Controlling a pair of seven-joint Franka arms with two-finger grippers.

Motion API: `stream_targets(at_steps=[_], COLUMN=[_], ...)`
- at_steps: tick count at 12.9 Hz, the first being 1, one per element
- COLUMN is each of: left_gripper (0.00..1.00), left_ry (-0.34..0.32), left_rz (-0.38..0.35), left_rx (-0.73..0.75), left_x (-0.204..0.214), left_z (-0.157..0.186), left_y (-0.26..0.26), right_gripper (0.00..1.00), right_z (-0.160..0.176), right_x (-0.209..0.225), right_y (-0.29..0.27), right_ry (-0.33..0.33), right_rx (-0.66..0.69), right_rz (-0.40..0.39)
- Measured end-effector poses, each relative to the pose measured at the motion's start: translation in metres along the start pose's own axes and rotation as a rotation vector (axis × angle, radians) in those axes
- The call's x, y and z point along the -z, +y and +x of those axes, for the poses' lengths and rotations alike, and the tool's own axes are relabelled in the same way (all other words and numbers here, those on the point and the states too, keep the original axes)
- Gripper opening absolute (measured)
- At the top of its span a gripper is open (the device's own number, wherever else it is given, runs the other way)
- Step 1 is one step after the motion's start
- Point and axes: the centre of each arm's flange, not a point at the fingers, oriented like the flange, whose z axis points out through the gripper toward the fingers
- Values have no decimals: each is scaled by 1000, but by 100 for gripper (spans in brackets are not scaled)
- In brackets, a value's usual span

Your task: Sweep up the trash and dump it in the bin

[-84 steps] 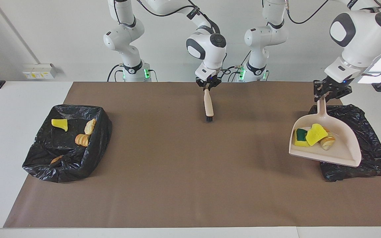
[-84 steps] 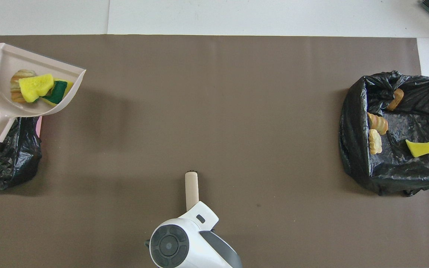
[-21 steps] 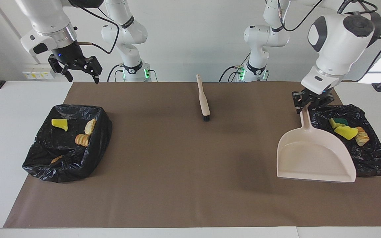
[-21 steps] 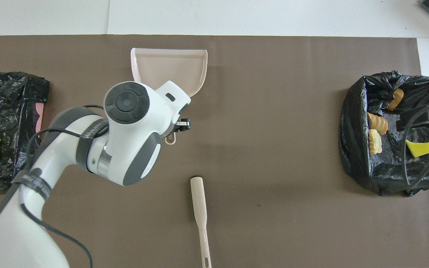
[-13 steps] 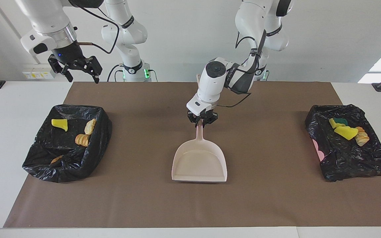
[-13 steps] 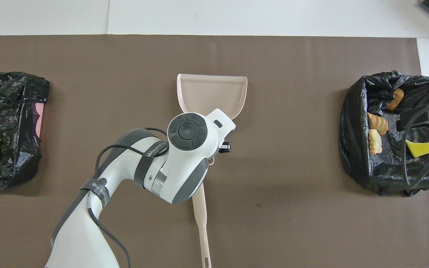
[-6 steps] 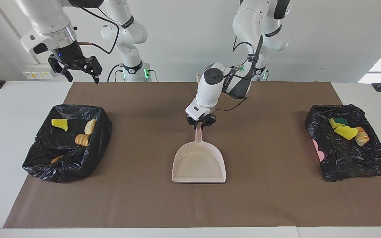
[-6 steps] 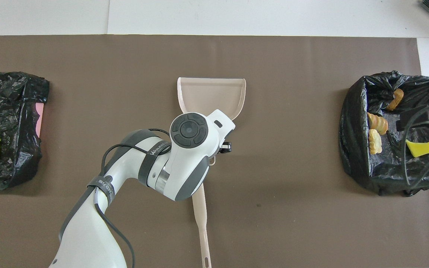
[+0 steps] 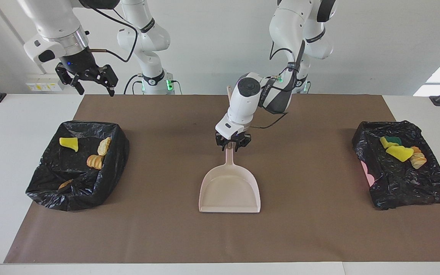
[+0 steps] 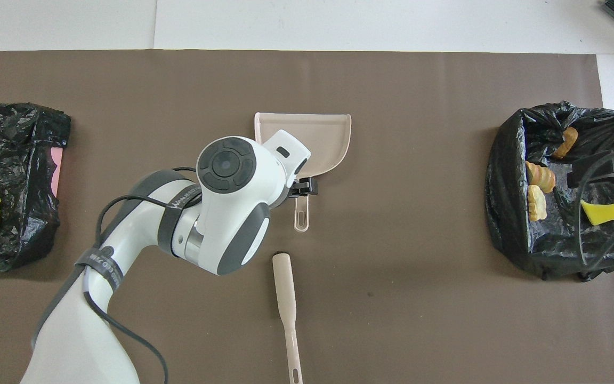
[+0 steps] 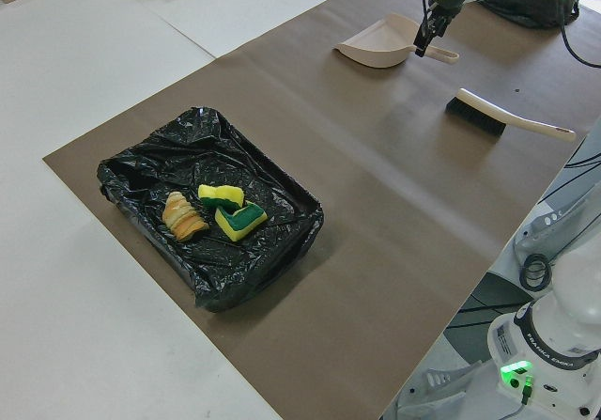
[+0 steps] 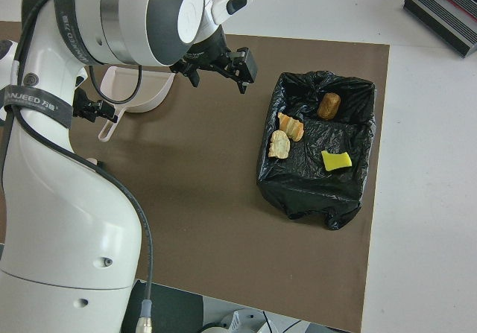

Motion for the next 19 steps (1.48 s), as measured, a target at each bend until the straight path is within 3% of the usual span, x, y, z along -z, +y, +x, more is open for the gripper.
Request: stream_targets(at_steps=[4,8,13,19], left_gripper=[100,100,100,100], left_ry=[11,-66,-125,-121], left_rz=[33,48,66,73], left_rx=[33,-25,-54,-104], left_x=[65,126,159,190], left_z=[37,42,40,39], left_y=[-86,-177,-258,-363], right_gripper=[100,100,100,100], right_z=[0,0,0,0], right_x=[0,0,0,0], right_y=[0,0,0,1], right_ry=[0,0,0,0], right_rx=[0,0,0,-2], right_rz=[0,0,0,0])
